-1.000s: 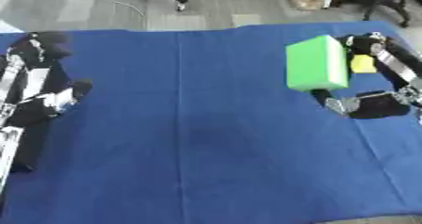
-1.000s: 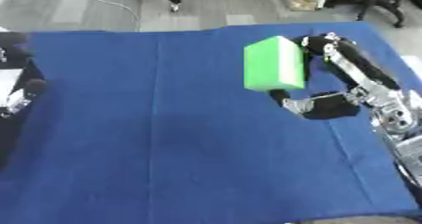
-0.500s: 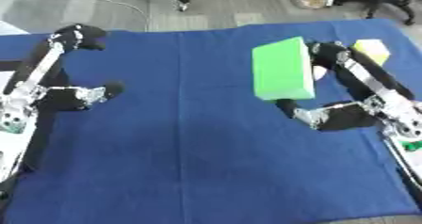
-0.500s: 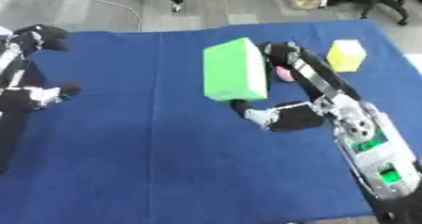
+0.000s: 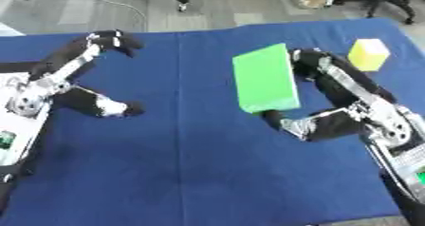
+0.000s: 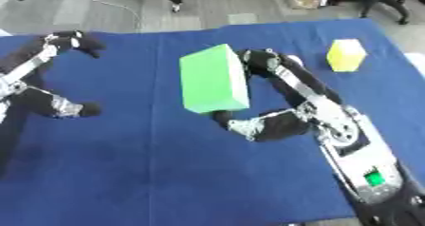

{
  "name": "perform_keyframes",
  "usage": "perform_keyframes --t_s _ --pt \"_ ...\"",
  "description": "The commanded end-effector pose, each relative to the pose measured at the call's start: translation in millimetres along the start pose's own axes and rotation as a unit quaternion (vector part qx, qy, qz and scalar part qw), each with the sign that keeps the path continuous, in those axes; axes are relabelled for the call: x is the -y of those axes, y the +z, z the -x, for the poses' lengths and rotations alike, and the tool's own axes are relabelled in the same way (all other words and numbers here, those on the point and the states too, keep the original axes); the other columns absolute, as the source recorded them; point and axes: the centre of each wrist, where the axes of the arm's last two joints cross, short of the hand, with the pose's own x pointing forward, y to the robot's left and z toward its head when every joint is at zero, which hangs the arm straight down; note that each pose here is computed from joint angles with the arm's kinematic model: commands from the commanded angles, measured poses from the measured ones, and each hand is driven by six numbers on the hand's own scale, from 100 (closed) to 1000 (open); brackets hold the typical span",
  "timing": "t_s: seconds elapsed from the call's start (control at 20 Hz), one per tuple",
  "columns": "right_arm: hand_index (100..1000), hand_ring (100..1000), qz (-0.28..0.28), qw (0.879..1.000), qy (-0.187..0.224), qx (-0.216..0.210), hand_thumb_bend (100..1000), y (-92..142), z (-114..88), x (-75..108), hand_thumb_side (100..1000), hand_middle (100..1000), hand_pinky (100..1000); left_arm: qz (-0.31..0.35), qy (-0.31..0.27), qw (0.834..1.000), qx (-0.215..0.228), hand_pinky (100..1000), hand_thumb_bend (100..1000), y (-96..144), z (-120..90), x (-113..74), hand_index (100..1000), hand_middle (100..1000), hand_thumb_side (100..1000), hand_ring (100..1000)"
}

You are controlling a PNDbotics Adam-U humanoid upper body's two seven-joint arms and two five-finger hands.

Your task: Pick up the objects with one hand, pass them to the other hand, and then place them into the box on the other side of the table.

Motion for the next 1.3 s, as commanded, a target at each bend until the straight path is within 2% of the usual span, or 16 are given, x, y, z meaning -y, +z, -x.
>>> perform_keyframes --t_s 0.05,0.3,0.6,0.7,1.05,1.3 --pt "424 392 -0.007 1.0 -0.001 0.023 341 -6 -9 2.0 226 284 731 0.03 -0.028 0.999 0.015 818 725 -5 -3 -10.5 861 765 557 730" --pt "428 376 -0.02 1.0 -0.007 0.023 329 -10 -11 -2.4 229 282 698 0.052 -0.035 0.997 0.033 820 723 -17 -8 -8.9 870 769 574 732" --pt "444 366 -0.034 0.999 0.031 -0.011 337 -15 -14 -4.0 242 286 686 0.072 -0.054 0.995 0.044 821 721 -23 -11 -9.4 877 769 584 734" --pt "450 363 -0.044 0.998 0.043 -0.016 336 -17 -15 -5.2 250 291 662 0.07 -0.058 0.995 0.045 821 721 -24 -11 -10.6 878 769 584 734" --pt "483 382 -0.086 0.994 0.063 -0.025 338 -23 -19 -10.3 257 320 665 0.075 -0.075 0.993 0.06 824 724 -31 -16 -12.5 881 769 578 735" --pt "513 397 -0.096 0.99 0.097 -0.039 340 -26 -20 -11.0 264 350 673 0.073 -0.072 0.992 0.067 823 729 -34 -17 -11.2 881 770 575 735"
